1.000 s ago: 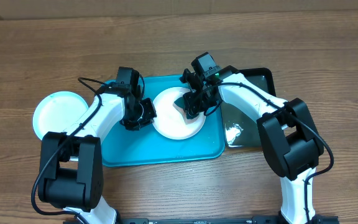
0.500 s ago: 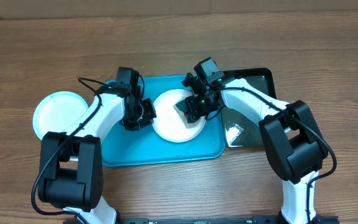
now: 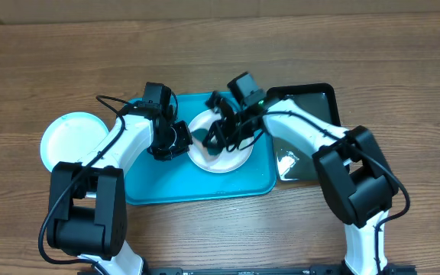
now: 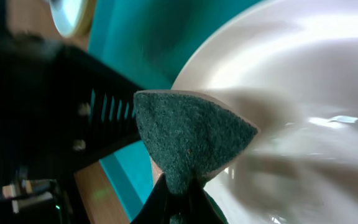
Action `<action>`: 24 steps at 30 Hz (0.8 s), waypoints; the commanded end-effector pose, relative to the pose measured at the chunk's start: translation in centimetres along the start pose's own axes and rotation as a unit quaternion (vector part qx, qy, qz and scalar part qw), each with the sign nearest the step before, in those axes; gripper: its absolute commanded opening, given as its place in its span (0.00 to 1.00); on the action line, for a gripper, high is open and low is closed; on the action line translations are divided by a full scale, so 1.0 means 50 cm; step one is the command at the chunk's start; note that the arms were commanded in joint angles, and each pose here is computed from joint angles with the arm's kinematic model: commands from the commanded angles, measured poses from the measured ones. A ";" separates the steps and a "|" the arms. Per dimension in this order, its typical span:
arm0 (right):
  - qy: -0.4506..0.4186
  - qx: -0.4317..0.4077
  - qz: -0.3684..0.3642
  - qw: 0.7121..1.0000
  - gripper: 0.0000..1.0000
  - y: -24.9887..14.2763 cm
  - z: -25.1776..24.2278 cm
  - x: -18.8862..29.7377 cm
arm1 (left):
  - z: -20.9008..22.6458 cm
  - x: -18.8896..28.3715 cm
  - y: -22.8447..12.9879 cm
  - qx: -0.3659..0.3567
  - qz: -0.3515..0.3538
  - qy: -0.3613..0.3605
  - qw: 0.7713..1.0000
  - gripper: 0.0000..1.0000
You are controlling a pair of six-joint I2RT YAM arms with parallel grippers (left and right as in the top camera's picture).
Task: Clean dirty plates on tray and stack at the side
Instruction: 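Scrub the plate surface with the sponge while the left gripper holds it, then return the sponge to the black tray and release it with the right gripper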
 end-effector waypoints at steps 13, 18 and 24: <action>-0.169 -0.124 -0.113 0.971 0.04 0.022 -0.168 0.335 | -0.001 0.009 0.012 -0.023 -0.011 0.005 1.000 0.05; -0.323 -0.172 -0.091 0.926 0.04 -0.043 -0.284 0.370 | -0.002 0.009 0.014 -0.024 -0.014 0.004 1.000 0.05; -0.388 -0.182 -0.089 0.899 0.04 -0.072 -0.341 0.372 | -0.003 0.009 0.018 -0.024 -0.019 0.003 1.000 0.05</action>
Point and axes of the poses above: each gripper's point midway between its finger pads, its own x axis back along the fingers, its own z axis along the line the jaws close on, y = z × x, the point moved 2 cm from there along x, back along the fingers, and after that the axes turned 13 degrees about -x, right-handed, at the moved point
